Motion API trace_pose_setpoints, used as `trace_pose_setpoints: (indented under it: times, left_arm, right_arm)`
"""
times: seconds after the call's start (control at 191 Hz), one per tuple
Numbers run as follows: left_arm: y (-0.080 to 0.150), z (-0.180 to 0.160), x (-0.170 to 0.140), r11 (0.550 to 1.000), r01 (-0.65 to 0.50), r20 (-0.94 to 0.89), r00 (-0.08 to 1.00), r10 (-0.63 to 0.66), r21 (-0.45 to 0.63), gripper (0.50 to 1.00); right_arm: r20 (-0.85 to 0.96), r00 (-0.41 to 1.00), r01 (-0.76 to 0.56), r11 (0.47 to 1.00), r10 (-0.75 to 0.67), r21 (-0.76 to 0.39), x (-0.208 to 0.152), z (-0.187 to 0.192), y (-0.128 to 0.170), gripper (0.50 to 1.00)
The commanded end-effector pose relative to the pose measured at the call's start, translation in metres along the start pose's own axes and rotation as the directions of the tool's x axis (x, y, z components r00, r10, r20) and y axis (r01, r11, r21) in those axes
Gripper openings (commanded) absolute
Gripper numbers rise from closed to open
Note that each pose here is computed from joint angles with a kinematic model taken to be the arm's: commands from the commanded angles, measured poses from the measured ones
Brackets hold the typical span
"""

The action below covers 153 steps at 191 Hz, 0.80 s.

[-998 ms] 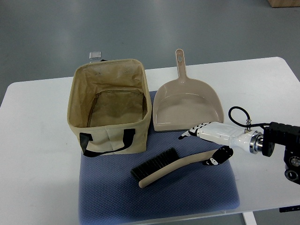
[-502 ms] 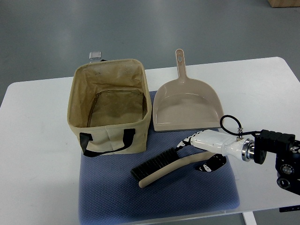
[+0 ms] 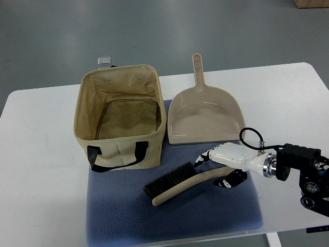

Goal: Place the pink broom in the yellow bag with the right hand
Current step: 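Close the right hand fingers around the brush handle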

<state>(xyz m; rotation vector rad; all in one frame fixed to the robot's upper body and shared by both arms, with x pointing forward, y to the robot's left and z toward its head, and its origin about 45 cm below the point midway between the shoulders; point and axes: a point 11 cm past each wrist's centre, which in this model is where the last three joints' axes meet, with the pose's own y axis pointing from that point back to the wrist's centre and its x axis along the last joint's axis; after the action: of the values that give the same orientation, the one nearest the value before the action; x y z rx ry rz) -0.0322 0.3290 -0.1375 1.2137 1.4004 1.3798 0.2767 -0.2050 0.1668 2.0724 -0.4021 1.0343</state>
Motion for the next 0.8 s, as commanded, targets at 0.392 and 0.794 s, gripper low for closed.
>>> trace_pose_setpoints:
  times: [0.392,0.794]
  left_arm:
    - [0.0000,0.0000,0.0000,1.000,0.000,0.000,1.000,0.000,0.000,1.000]
    - [0.0000,0.0000,0.0000,1.000,0.000,0.000,1.000,0.000,0.000,1.000]
  right_arm:
    - [-0.002,1.000,0.005,1.000,-0.005,0.001,-0.0065,-0.0037,-0.0040,0.670]
    - [-0.010,1.000,-0.008,1.000,0.007,-0.016,-0.0036,0.0009,-0.0026,0.500]
